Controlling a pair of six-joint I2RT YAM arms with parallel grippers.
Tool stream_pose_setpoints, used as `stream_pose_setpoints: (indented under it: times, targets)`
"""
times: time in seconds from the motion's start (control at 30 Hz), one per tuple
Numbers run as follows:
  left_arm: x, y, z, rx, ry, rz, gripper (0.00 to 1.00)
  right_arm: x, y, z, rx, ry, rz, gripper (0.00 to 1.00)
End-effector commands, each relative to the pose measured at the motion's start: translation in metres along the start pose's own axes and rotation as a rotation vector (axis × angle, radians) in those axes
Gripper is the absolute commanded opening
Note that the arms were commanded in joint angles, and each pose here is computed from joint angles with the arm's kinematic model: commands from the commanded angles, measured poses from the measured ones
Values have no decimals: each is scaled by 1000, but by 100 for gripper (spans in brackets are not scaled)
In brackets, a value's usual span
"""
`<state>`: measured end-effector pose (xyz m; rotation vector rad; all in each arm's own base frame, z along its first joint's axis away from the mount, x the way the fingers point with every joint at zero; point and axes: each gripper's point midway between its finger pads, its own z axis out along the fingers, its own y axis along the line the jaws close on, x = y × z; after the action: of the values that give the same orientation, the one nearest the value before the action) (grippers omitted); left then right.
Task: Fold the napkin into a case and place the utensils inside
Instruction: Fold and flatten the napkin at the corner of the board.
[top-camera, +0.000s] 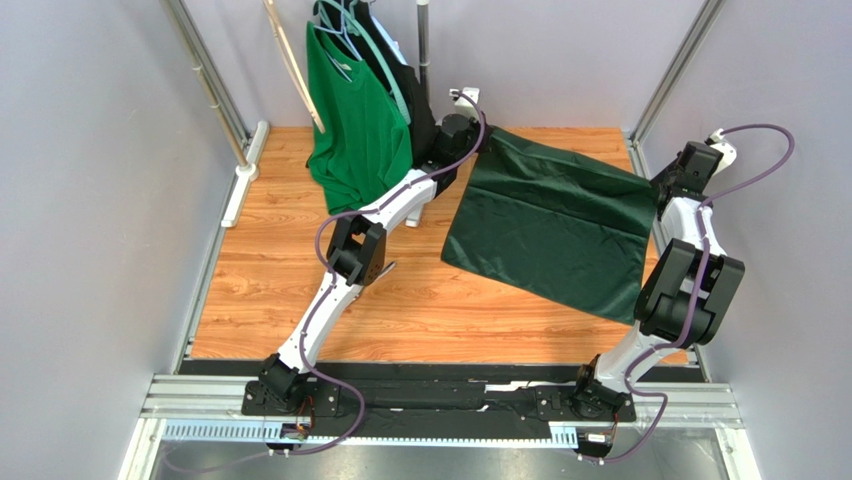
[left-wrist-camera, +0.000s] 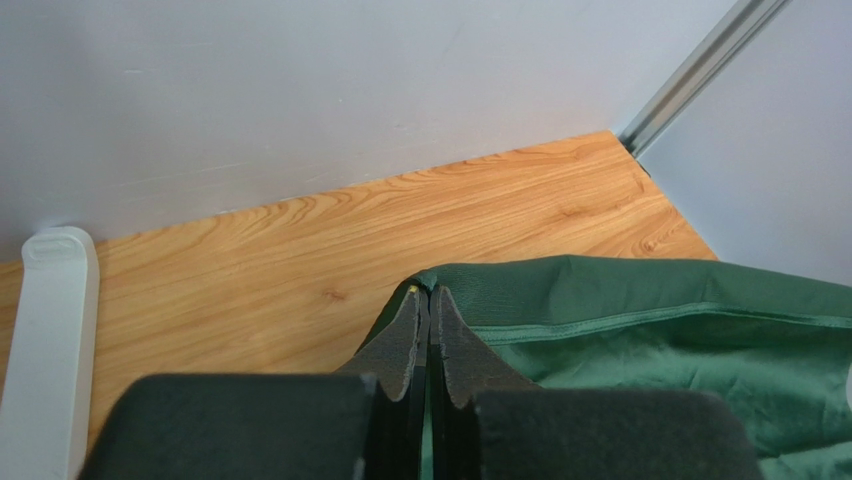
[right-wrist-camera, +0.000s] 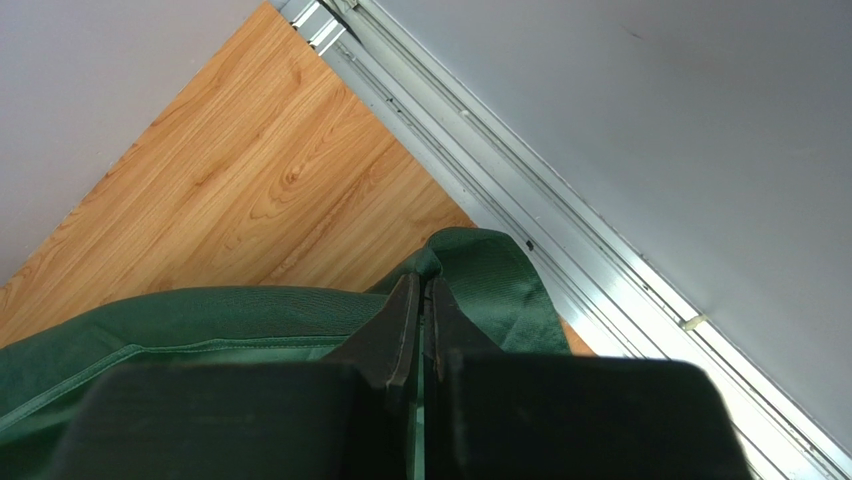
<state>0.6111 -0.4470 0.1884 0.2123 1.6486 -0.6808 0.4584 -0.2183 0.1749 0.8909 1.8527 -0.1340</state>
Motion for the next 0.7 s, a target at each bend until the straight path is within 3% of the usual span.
stream_pose_setpoints:
  times: [0.0, 0.03, 0.07, 0.13, 0.2, 0.23, 0.27, 0.4, 0.67]
  targets:
    - [-23, -13, -10, 41, 8, -41, 0, 0, 3, -21, 1, 23, 37, 0]
    - [-8, -13, -15, 49, 62, -45, 0, 4, 2, -27, 8, 42, 46, 0]
    - [-22, -19, -23, 59, 66, -51, 0, 5, 2, -39, 5, 49, 55, 0]
    - [5, -16, -41, 37, 198, -76, 0, 20, -10, -55, 61, 108, 81, 0]
    - [-7, -23, -64, 30, 247, -108, 0, 33, -22, -78, 112, 147, 92, 0]
    - [18, -15, -77, 10, 316, -112, 0, 36, -28, -86, 141, 156, 104, 0]
    - [-2, -22, -90, 18, 303, -120, 0, 39, -37, -93, 183, 161, 95, 0]
    - [12, -16, -128, -24, 442, -128, 0, 64, -57, -122, 278, 286, 58, 0]
    - [30, -21, -180, -44, 638, -193, 0, 94, -80, -160, 364, 381, 34, 0]
